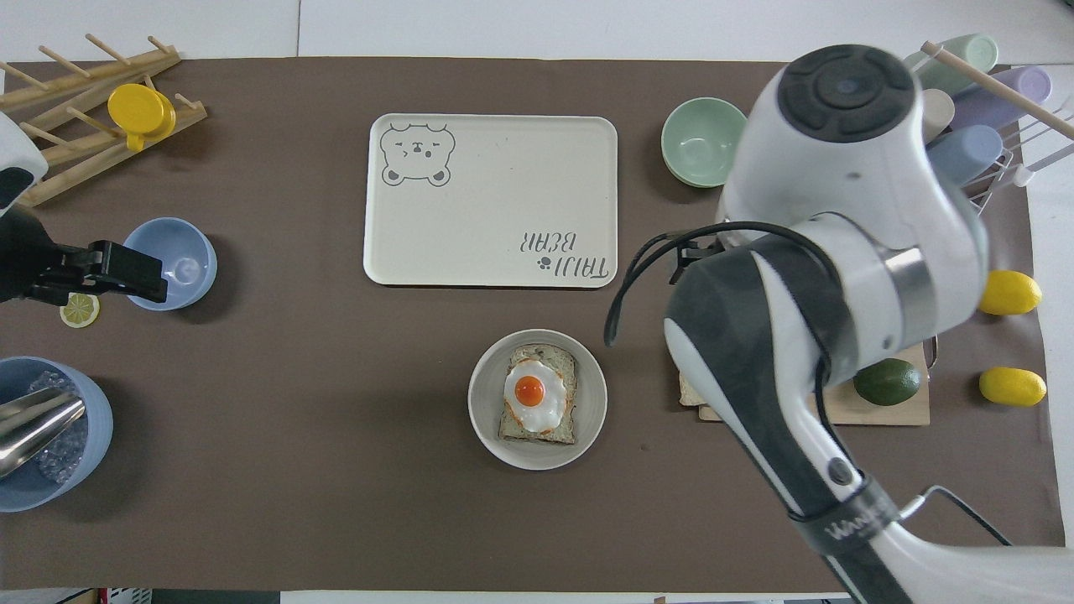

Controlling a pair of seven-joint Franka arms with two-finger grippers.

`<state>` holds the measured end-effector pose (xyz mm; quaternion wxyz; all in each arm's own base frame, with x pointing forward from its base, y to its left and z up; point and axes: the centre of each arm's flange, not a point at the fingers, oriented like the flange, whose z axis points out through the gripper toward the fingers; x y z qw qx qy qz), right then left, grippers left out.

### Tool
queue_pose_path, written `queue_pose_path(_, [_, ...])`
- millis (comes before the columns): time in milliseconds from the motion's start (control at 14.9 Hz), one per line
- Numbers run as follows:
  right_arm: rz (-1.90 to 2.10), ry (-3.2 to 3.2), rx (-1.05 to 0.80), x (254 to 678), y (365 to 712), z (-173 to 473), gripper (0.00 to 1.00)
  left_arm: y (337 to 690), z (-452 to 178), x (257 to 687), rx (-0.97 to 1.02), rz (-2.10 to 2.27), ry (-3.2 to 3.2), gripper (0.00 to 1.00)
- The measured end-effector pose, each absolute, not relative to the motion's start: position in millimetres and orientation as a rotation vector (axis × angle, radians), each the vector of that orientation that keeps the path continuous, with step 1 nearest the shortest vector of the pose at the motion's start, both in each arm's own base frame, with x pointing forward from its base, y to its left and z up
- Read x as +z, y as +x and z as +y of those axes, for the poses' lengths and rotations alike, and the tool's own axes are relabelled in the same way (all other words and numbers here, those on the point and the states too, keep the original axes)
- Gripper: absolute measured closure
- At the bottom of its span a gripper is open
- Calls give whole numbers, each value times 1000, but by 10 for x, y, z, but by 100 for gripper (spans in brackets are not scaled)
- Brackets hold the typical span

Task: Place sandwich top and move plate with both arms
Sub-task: 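Grasp the bread slice on the cutting board with the right gripper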

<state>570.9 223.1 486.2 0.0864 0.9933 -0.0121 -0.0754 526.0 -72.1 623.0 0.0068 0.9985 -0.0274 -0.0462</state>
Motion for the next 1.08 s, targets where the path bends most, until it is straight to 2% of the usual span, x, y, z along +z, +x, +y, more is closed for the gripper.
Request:
queue_pose_path(269, [-59,2801,-276,3837,5494,2729,0,5260,-721,6230,-145,-86,3123,0])
queue_pose_path(404, [-41,2701,-262,3514,5378,2865,0,5260,-721,6230,-145,-86,3123,0])
queue_pose_path(1009, [11,2569,-308,2906,5154,2742,0,5260,-721,6230,-145,-86,3123,0])
queue_pose_path(1076, [14,2566,-313,2891,5127,2734,4,5260,-721,6230,-145,-86,3123,0])
